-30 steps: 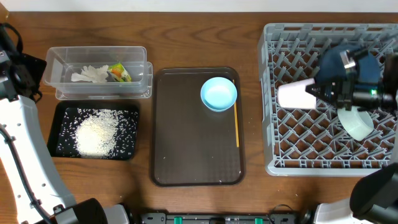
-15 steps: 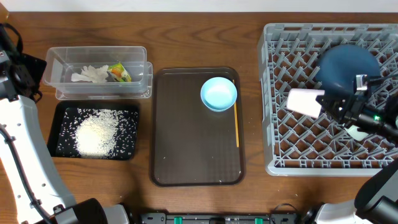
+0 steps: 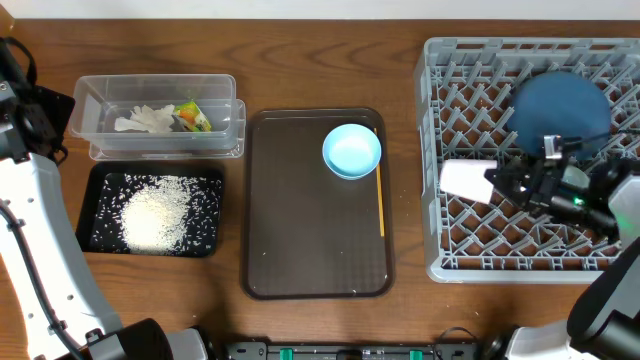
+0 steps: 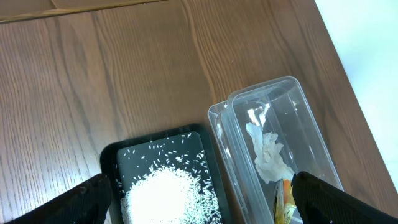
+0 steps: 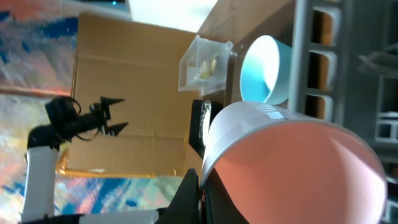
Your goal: Sort waste into correct bins and load items into the dishwasher rack
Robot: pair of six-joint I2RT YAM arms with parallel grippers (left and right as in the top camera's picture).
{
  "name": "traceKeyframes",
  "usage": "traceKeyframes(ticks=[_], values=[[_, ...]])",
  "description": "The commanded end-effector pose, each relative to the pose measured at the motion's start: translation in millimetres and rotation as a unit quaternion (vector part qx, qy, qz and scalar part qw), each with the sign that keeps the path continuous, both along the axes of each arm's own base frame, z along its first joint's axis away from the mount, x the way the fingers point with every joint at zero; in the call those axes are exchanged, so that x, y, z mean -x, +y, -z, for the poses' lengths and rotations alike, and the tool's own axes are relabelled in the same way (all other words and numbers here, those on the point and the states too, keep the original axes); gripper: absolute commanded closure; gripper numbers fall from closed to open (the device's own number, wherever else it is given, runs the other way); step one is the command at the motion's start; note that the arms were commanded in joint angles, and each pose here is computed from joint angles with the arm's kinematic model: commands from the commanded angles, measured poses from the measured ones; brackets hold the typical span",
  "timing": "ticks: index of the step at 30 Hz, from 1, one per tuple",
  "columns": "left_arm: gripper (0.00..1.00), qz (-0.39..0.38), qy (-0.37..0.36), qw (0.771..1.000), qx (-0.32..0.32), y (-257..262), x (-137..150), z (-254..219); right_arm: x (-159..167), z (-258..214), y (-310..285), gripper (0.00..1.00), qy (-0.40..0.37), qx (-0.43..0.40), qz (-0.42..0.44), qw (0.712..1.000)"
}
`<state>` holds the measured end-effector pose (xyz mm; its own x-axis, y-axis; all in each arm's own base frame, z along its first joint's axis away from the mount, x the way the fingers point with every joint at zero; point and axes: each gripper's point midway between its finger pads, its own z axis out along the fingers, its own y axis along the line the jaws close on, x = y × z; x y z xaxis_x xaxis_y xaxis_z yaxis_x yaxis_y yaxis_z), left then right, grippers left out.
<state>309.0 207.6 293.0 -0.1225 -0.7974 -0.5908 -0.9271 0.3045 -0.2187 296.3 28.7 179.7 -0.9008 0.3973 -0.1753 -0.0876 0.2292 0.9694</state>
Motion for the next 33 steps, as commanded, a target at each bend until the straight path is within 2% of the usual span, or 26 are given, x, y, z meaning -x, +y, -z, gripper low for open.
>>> traceKeyframes(ticks=[1,10,13,22,33], values=[[0.05,-0.007,0.004,1.0,-0.004,3.1,2.2,0.4,-4.1,-16.2,13.8,0.99,-0.044,-0.025,-0.012,0.999],[0.05,-0.007,0.004,1.0,-0.004,3.1,2.1,0.4,-0.2,-15.0,48.5,0.99,-0.054,-0.022,-0.072,0.996],[0.05,-0.007,0.004,1.0,-0.004,3.1,2.2,0.4,1.7,-3.7,50.1,0.99,-0.028,0.002,-0.082,0.996],[0.05,-0.007,0.004,1.0,-0.004,3.1,2.2,0.4,-2.3,25.8,39.5,0.99,0.035,0.068,-0.076,0.994],[0.05,-0.007,0.004,1.0,-0.004,3.1,2.2,0.4,-5.1,27.0,23.4,0.99,0.06,0.061,-0.044,0.995]])
